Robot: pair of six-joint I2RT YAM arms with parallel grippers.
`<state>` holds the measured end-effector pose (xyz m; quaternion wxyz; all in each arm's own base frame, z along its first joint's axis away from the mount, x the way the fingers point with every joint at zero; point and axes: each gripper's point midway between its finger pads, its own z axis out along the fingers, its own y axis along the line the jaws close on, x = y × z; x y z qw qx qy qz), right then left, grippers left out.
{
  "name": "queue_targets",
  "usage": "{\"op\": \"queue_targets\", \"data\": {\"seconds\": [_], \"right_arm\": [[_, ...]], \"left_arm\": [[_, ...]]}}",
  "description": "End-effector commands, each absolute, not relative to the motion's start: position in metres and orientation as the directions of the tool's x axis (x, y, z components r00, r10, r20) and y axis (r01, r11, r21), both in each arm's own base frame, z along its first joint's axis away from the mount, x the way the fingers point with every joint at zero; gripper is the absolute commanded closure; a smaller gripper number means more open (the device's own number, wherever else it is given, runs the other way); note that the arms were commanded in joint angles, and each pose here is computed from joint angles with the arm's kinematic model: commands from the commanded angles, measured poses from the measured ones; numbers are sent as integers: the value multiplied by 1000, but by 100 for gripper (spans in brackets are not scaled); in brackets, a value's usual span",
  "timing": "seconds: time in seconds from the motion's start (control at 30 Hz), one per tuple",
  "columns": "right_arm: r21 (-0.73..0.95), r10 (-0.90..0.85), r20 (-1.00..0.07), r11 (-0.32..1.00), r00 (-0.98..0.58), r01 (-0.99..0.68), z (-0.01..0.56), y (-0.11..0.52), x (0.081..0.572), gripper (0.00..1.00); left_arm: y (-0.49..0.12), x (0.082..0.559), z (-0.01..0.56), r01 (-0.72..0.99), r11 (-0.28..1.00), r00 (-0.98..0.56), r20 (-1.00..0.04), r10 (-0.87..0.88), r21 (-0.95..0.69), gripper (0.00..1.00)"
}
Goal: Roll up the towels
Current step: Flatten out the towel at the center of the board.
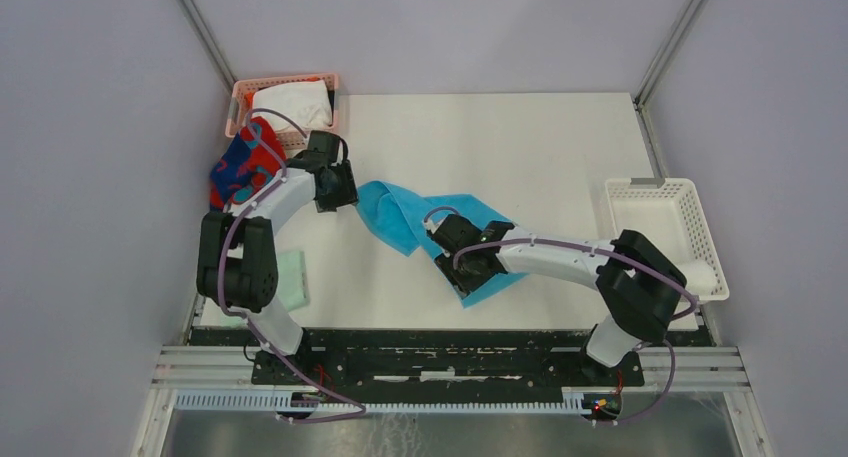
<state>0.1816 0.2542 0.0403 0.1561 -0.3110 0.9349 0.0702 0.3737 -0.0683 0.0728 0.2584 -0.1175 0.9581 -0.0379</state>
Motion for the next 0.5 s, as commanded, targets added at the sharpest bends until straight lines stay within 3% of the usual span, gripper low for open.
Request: {"op": "queue_targets", "data": {"seconds": [0.0,0.23,0.47], "right_arm": [[-36,-584,-342,791,-736,-611,41,260,187,48],[-107,-640,-233,765,-732,-635,15,256,178,51],[-126,-630,-226,775,-743,-619,11,251,178,70]], "left_arm": [[-76,396,75,-217,962,-823,-498,-272,-167,40],[-77,404,60,-228,962,-838,-472,-274,-153,39],[-78,415,48,-229,963,-848,-457,-268,-140,39]]}}
